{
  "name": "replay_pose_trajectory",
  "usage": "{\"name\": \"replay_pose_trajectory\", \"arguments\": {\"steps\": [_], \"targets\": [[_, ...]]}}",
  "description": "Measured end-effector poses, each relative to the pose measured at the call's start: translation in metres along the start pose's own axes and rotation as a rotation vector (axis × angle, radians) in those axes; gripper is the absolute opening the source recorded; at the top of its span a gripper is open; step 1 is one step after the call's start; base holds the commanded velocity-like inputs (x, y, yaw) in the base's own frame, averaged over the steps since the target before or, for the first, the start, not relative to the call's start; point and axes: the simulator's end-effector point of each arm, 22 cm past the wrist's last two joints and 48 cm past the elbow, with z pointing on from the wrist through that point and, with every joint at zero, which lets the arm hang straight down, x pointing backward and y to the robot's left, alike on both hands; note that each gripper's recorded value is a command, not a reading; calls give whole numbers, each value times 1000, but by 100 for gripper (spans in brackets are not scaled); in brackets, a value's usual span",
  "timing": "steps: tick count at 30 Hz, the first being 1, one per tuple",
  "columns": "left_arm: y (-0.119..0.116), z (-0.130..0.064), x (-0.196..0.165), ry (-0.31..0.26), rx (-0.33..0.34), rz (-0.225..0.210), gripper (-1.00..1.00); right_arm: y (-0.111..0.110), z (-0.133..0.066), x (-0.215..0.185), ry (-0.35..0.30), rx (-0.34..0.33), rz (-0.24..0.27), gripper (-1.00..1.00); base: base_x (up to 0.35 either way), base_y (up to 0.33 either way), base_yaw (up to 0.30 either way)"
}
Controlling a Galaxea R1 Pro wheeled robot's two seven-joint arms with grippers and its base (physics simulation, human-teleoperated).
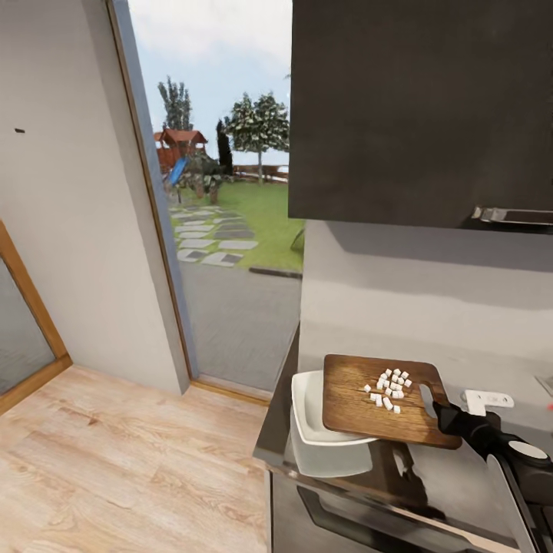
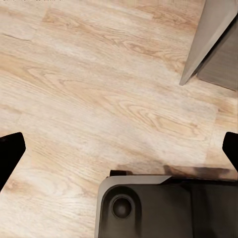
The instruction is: In the kitchen, take the Vidalia onion out of the sink, dice it on the chopping board with the paring knife, put the diced onion into the bowl on the countertop, then place both the paring knife and the chopping board into the sink.
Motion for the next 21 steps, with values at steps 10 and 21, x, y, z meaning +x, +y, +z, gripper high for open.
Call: {"name": "replay_pose_trajectory", "arguments": {"steps": [10,21], "targets": [[0,1,-5,-16,1,-1,100,-24,-6,-6,-14,104,6,-100,0,0,0],[0,2,-8,-27,0,0,100,-25,-11,-13,-31,109,10,-100,0,5,0]]}}
